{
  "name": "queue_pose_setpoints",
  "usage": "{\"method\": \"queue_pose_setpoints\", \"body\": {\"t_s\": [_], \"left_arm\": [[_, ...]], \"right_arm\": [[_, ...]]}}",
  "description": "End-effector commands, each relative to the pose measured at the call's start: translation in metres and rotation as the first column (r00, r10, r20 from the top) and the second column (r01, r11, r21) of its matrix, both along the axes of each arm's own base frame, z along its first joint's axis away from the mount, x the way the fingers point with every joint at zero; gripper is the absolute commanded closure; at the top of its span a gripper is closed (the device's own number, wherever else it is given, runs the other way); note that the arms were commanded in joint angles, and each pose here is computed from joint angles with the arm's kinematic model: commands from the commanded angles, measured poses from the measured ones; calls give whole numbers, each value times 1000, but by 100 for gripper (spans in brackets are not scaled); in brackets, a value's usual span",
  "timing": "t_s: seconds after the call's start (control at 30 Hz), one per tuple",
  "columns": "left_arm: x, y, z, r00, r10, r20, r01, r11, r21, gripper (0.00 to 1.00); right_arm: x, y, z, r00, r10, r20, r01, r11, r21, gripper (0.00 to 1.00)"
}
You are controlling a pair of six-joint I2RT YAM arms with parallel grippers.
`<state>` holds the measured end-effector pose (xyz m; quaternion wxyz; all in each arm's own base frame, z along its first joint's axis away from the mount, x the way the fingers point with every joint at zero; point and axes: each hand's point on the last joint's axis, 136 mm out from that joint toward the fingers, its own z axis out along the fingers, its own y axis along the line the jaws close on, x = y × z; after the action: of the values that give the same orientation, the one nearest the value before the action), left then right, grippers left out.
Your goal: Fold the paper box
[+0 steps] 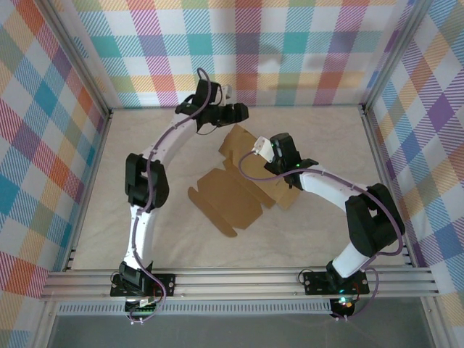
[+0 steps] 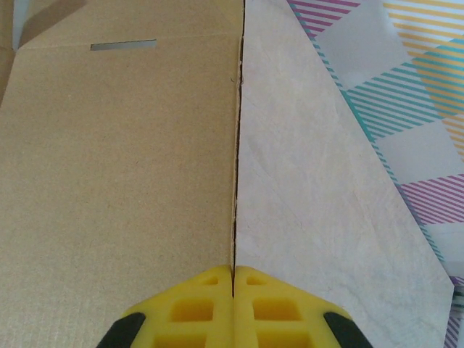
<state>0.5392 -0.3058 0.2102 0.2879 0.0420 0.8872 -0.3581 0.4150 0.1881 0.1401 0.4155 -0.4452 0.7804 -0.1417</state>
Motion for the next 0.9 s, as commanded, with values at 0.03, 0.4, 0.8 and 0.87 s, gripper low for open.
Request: {"method": "queue_pose_setpoints", "body": {"t_s": [0.03, 0.4, 0.8, 0.87], "left_arm": [[-19, -6, -31, 979, 10, -204, -4, 1000, 29, 29], [-10, -33, -59, 972, -66, -224, 67, 998, -2, 30], [-33, -50, -64, 949, -137, -284, 133, 991, -32, 52], [-39, -53, -66, 943, -149, -296, 147, 989, -31, 53]], "right_arm": [[3, 8, 16, 1000, 25, 15, -26, 999, 33, 100], [-1, 10, 15, 999, 39, -2, -39, 998, 45, 100], [1, 9, 13, 999, 31, -19, -31, 999, 29, 100], [1, 10, 13, 999, 32, -20, -31, 999, 28, 100]]}}
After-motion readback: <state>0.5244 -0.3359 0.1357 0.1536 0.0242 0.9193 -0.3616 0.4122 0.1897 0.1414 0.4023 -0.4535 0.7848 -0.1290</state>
